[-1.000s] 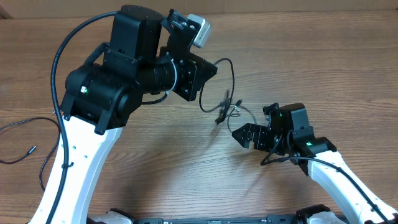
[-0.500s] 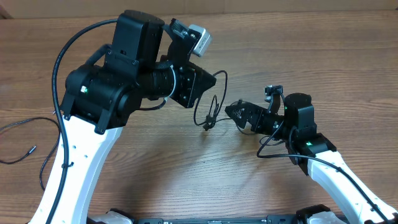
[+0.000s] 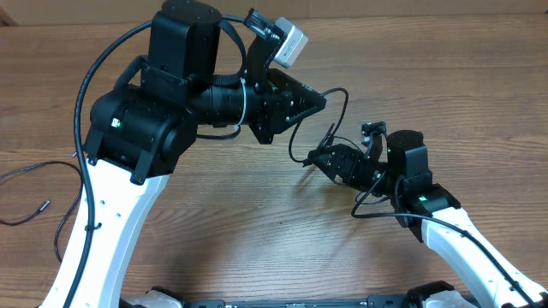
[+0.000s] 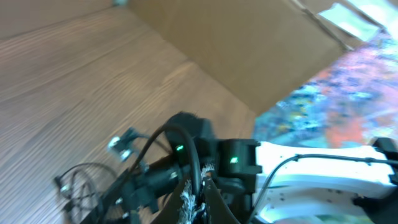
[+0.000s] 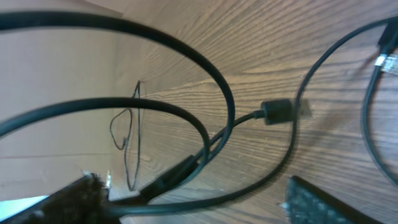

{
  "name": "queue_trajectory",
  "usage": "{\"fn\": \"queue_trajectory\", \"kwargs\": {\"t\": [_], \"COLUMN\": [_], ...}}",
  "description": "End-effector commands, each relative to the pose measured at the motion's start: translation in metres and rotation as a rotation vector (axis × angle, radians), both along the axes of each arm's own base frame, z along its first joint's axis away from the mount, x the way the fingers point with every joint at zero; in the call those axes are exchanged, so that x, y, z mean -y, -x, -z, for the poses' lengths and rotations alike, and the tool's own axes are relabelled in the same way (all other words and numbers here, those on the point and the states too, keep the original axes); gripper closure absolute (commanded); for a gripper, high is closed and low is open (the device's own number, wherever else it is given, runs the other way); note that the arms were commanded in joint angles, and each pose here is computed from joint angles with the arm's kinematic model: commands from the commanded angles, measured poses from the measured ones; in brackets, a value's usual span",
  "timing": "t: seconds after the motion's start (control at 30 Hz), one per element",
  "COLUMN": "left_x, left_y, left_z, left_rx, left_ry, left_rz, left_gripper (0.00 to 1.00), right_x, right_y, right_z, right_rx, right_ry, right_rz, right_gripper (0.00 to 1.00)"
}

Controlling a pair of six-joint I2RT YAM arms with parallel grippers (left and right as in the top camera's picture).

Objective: Untangle cables

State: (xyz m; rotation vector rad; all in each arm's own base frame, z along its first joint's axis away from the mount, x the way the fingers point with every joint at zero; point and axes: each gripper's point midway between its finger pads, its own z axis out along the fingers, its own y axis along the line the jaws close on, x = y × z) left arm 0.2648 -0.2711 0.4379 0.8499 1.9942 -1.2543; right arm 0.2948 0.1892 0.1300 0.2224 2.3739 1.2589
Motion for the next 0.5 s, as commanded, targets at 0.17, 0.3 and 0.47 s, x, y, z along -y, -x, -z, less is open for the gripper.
{"fn": "queue_trajectory", "kwargs": {"t": [0.17, 0.3, 0.47], "left_x": [0.009, -0.005, -0.043], "left_y": [0.017, 0.002, -0.03], "left_z": [-0.019, -0.02, -0.02], "left_rx": [0.011, 0.017, 0.017], "left_ry": [0.096, 0.099, 0.097], "left_rz": [0.126, 0.071, -0.062], "left_gripper": [0.96, 0.96, 0.96], "right_x": [0.006, 0.036, 0.069], "right_y": [-0.007, -0.004, 0.011], "right_z": [0.01, 0.042, 0.071], "right_rx": [0.007, -0.086, -0.195], "right_ry": [0.094, 0.254, 0.422], "right_rz": [0.077, 0.202, 0.293], "right_gripper": [0.31, 0.36, 0.46]}}
